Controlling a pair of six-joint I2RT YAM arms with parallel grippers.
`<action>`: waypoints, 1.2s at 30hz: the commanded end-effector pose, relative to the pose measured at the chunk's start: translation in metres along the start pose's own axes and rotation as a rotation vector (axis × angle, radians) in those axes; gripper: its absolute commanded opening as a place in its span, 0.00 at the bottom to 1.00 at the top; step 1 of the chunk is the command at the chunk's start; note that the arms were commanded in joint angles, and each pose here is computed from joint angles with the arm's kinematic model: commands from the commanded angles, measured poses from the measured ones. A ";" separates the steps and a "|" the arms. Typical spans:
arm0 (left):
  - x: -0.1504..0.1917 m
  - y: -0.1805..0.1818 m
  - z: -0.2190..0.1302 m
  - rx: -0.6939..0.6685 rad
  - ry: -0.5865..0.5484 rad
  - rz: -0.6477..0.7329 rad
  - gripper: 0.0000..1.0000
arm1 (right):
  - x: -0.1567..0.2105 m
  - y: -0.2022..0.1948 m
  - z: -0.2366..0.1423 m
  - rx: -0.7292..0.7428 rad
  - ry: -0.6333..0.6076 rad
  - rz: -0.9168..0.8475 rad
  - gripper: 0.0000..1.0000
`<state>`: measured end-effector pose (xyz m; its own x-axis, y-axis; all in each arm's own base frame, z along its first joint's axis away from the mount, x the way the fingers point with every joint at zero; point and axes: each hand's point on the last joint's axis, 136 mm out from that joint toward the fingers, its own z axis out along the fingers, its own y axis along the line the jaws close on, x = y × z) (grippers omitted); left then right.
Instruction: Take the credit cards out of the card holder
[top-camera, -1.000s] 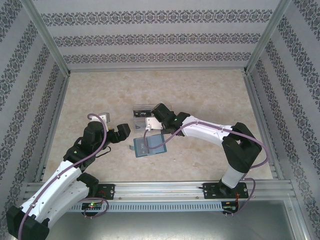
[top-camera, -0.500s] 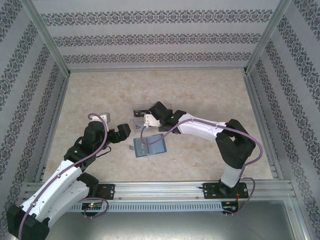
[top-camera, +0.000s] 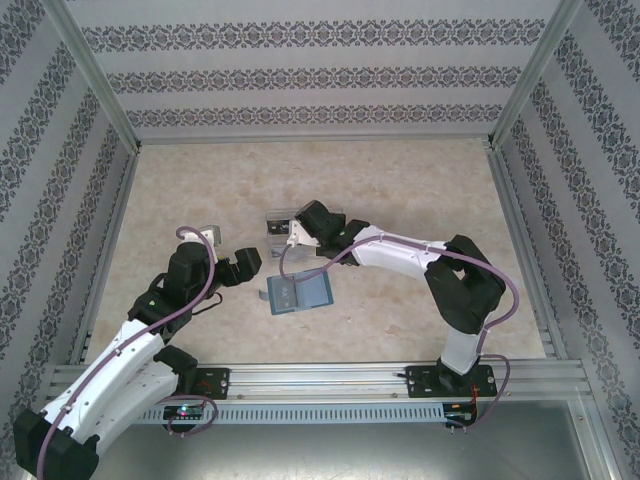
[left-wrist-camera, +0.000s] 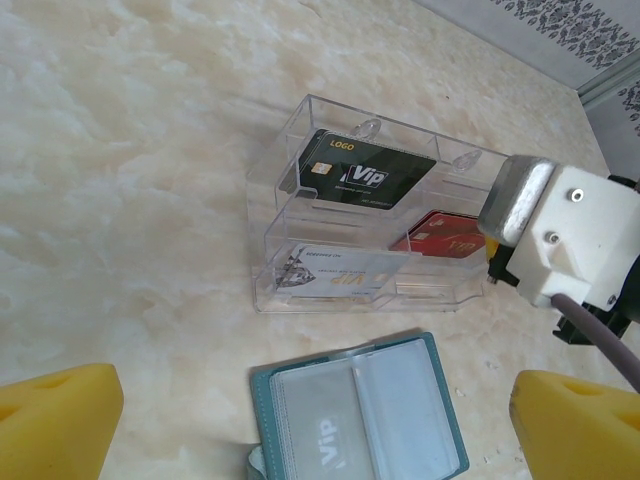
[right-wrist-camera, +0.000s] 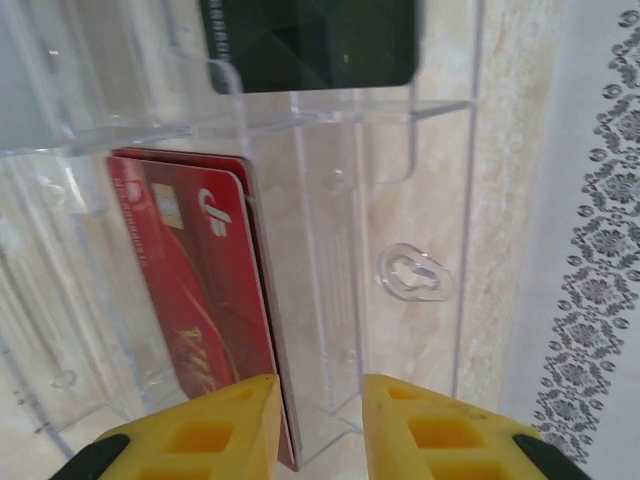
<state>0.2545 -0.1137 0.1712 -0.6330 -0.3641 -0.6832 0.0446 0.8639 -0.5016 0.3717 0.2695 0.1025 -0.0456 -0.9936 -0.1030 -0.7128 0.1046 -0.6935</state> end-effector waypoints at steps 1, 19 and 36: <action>0.005 0.005 0.002 -0.009 0.013 -0.006 1.00 | 0.000 -0.021 0.002 0.063 0.022 0.073 0.29; 0.006 0.010 0.009 -0.038 0.024 0.025 1.00 | -0.002 -0.034 -0.095 -0.053 -0.282 0.749 0.22; 0.068 -0.008 0.021 0.005 0.215 -0.085 0.67 | 0.002 0.088 -0.068 -0.507 -0.299 1.227 0.00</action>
<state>0.2302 -0.1488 0.1228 -0.7849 -0.3272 -0.5263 0.0239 0.8326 -0.5533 0.2626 0.2603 0.0932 -0.6777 -0.3210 -0.6616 -0.5431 0.8250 0.1561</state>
